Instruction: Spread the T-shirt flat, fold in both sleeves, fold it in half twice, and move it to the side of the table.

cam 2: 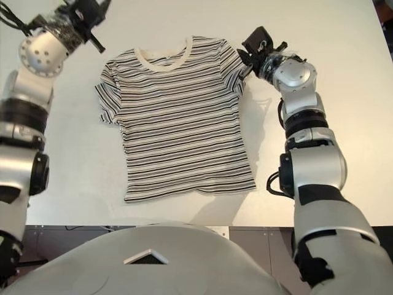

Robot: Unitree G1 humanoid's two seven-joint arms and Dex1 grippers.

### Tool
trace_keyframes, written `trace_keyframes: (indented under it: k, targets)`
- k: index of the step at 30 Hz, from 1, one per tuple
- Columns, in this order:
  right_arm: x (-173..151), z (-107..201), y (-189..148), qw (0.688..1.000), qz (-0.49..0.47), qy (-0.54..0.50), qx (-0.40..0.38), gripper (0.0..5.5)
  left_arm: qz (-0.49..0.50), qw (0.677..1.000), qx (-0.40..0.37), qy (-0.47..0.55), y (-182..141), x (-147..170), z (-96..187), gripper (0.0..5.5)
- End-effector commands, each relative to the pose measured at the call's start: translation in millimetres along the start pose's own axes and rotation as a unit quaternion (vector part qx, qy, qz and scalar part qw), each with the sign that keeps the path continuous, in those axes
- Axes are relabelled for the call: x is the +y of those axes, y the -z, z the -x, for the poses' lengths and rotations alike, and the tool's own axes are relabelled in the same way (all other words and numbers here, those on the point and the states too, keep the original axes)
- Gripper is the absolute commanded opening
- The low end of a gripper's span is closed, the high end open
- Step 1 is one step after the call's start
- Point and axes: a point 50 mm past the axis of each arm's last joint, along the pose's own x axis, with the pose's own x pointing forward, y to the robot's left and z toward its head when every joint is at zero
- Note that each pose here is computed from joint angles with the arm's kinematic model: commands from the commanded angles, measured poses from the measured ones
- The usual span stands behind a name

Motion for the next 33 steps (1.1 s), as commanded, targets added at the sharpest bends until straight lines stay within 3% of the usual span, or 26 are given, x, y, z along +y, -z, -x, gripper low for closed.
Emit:
trace_keyframes:
  k: [1,4,9,14,18,21,23,29,33]
  targets:
    - [26,46,-8,0.984,0.087,-0.136,-0.076,0.78,0.06,0.986,-0.027,0.154,-26,-70,80,0.57]
    - [47,76,-2,0.968,0.106,-0.216,-0.069,0.78,0.101,0.967,-0.027,0.231,-45,-95,118,0.57]
    - [79,109,13,0.944,0.1,-0.314,-0.026,0.78,0.086,0.939,0.01,0.333,-53,-118,148,0.57]
    - [120,143,36,0.895,0.101,-0.431,0.054,0.78,0.024,0.901,0.081,0.426,-32,-138,179,0.57]
    - [133,156,27,0.879,0.065,-0.469,0.061,0.78,-0.005,0.884,0.103,0.455,-18,-140,197,0.57]
    - [128,153,6,0.887,0.027,-0.46,0.033,0.78,-0.013,0.878,0.093,0.47,-18,-137,207,0.57]
    - [111,141,-6,0.91,0.012,-0.414,0.01,0.78,-0.004,0.889,0.077,0.452,-22,-128,206,0.57]
    - [39,108,-11,0.971,-0.005,-0.237,-0.012,0.78,0.085,0.941,0.014,0.326,-53,-93,172,0.57]
    - [21,78,0,0.988,0.009,-0.156,0.005,0.78,0.164,0.959,-0.021,0.23,-65,-64,149,0.57]
